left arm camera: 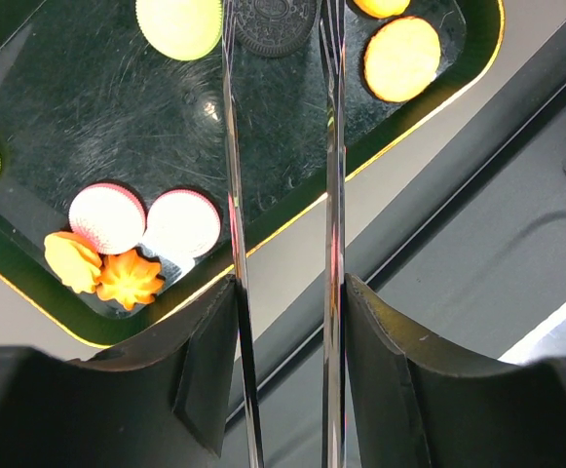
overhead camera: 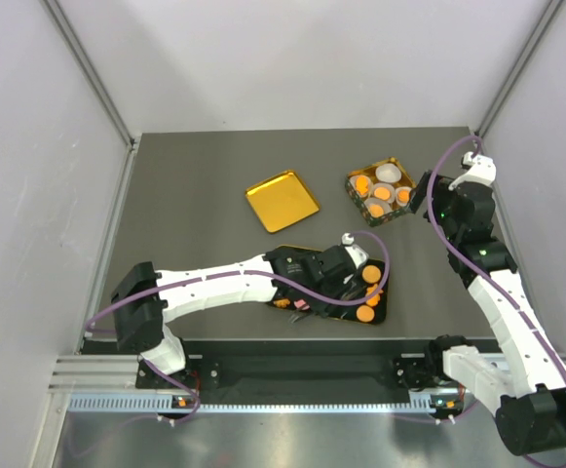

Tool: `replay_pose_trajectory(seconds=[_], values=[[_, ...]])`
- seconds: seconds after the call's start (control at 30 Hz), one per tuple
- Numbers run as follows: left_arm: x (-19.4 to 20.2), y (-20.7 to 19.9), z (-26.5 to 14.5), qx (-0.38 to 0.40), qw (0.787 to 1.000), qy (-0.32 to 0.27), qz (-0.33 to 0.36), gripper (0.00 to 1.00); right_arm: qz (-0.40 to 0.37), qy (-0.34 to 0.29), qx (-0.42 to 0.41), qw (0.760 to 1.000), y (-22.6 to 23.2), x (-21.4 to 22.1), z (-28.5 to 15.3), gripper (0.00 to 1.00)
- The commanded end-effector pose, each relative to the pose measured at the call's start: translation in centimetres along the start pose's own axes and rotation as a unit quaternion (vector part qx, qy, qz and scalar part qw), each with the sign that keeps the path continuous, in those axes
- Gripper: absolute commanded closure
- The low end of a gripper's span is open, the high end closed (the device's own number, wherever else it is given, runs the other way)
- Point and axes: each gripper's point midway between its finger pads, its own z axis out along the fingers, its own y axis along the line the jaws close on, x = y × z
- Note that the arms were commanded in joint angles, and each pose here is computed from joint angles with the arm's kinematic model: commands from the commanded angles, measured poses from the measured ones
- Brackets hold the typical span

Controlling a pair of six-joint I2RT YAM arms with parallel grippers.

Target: Pack the cookies

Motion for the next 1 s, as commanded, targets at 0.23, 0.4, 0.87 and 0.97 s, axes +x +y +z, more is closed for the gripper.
replay_pose_trajectory(seconds=[0.23, 0.4, 0.87, 0.97], values=[[-2.03, 0.01, -2.12, -0.009, 0.999, -0.038, 0.0, 0.5, 0.005, -0.027, -0.006, 1.0, 0.07, -1.61, -0.43, 0.0], [-1.85, 0.0, -2.02, -0.01, 0.999, -0.033, 0.002, 0.5, 0.005, -0.026, -0.007, 1.0, 0.11, -1.56, -0.44, 0.0], [-1.42, 0.04, -1.87, -0.011, 1.0, -0.027, 0.001, 0.48, 0.004, -0.026, -0.007, 1.0, 0.1, -1.56, -0.44, 0.0], [-1.41, -0.01, -1.71, -0.011, 1.0, -0.027, 0.001, 0.48, 0.004, -0.026, -0.007, 1.0, 0.1, -1.56, -0.44, 0.0]])
